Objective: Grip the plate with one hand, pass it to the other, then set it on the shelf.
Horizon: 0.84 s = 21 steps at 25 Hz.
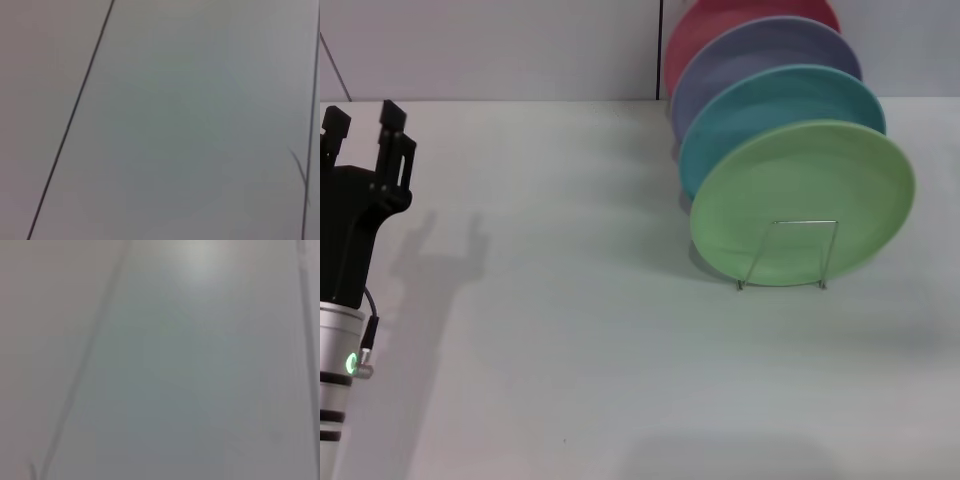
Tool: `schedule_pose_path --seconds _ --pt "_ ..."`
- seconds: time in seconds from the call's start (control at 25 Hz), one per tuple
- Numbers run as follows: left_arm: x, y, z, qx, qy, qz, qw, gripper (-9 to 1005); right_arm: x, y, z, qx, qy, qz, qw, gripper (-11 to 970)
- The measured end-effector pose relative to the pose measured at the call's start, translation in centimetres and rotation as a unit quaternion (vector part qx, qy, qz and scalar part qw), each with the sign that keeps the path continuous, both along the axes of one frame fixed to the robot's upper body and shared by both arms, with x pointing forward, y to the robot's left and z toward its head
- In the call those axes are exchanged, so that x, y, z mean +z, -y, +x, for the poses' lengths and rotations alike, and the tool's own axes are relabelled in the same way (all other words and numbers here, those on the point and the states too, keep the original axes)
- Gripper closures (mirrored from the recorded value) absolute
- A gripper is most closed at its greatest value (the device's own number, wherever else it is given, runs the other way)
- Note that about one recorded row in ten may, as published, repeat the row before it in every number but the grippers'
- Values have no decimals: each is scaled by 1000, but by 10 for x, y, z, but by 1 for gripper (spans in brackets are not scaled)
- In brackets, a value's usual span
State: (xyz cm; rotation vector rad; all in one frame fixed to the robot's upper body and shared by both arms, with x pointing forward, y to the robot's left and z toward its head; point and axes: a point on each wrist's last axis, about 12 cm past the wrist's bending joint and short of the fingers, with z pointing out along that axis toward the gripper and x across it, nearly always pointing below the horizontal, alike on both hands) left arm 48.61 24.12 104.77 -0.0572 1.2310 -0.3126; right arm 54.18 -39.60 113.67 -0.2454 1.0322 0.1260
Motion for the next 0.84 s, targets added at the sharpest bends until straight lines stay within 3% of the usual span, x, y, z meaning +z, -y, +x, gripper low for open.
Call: schedule_pose_path --seconds 0.24,0.4,0.52,0.64,0.84 --pt "-1 -8 -1 -3 8 24 1000 302 -19 18 -12 -46 -54 90 993 617" --pt "-3 -20 -8 9 16 35 999 204 -39 22 -30 -149 -35 169 974 538" --pt "-5 -27 -9 13 12 39 999 168 -47 13 -32 -194 -23 165 967 478" --pt "-7 -32 -7 14 8 46 999 144 -52 4 -29 -204 -27 162 965 419" --pt "-8 -38 -2 15 4 64 998 146 -59 -7 -23 -203 -43 179 962 411"
